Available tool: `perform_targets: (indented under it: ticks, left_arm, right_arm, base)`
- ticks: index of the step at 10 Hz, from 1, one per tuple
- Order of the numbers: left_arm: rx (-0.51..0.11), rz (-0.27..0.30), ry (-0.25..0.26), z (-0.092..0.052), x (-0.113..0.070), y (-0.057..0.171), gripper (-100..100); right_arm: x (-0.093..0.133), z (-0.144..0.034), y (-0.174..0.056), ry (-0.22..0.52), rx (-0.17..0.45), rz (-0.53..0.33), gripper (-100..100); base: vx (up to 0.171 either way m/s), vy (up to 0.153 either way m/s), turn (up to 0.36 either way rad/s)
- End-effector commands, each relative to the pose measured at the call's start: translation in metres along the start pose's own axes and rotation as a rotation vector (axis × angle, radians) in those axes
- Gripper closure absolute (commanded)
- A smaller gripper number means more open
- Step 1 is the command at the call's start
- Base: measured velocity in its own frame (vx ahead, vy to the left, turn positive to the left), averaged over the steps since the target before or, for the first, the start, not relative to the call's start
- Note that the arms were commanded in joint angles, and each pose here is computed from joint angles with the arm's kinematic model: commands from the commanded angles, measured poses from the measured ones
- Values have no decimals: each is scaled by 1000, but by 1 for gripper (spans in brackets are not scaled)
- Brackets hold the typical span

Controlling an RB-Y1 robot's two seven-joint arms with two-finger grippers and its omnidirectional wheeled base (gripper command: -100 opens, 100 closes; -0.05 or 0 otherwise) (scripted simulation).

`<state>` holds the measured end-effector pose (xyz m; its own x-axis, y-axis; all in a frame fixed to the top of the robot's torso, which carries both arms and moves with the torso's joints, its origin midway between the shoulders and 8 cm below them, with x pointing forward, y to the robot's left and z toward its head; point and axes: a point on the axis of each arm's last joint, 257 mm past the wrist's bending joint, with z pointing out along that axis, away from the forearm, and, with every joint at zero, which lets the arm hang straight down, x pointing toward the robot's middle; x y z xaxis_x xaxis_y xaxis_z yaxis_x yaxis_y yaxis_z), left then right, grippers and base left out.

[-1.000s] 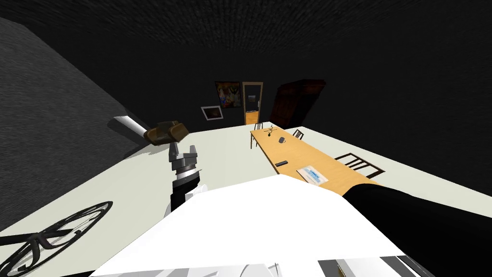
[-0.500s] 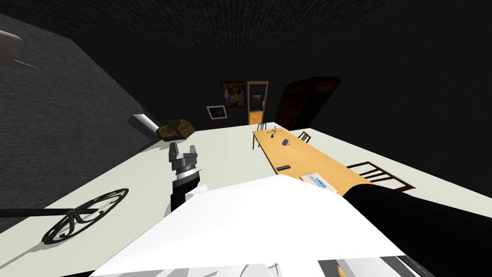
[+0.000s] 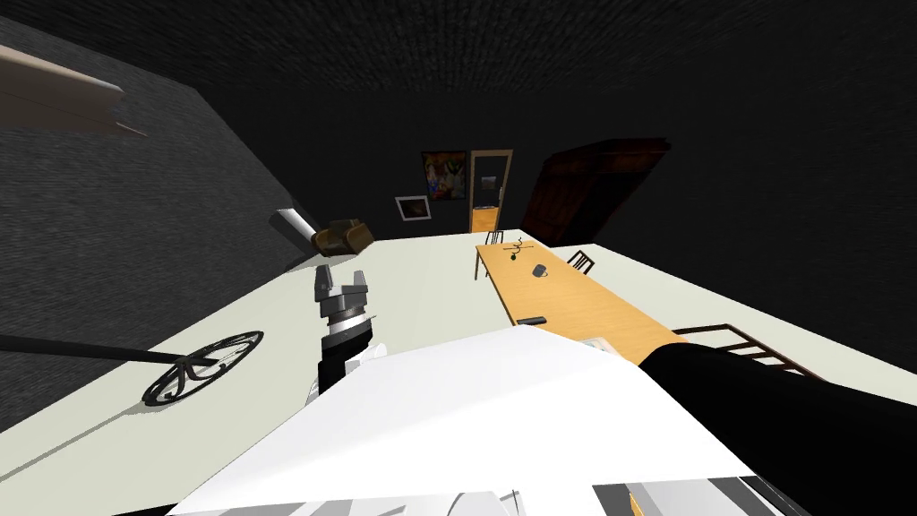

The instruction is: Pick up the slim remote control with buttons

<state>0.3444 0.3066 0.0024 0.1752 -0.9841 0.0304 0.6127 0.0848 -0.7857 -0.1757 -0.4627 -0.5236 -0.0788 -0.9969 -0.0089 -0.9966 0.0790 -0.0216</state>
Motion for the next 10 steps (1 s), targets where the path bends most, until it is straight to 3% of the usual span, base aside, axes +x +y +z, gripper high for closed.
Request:
perform_targets:
  ticks: [1,2,3,6,7,8,10]
  left_arm:
    - [0,0,0,0,0,0,0]
    - [0,0,0,0,0,0,0]
    - [0,0,0,0,0,0,0]
    - [0,0,0,0,0,0,0]
    - [0,0,0,0,0,0,0]
    - [0,0,0,0,0,0,0]
    - [0,0,0,0,0,0,0]
  right_arm:
    - [0,0,0,0,0,0,-100]
    - [1,0,1,2,-1,-3,0]
    - [-3,10,-2,5,6,8,-100]
    - [-10,26,-7,7,14,21,-100]
    - [-10,23,-8,6,13,18,-100]
    - [-10,23,-8,7,13,19,100]
    - [-10,23,-7,6,12,18,100]
  base:
    - [4,-39,42]
    - [1,-8,-5]
    - [-36,-12,85]
    - [-57,-7,61]
    - [-21,-2,12]
    - [0,0,0]
    - [0,0,0]
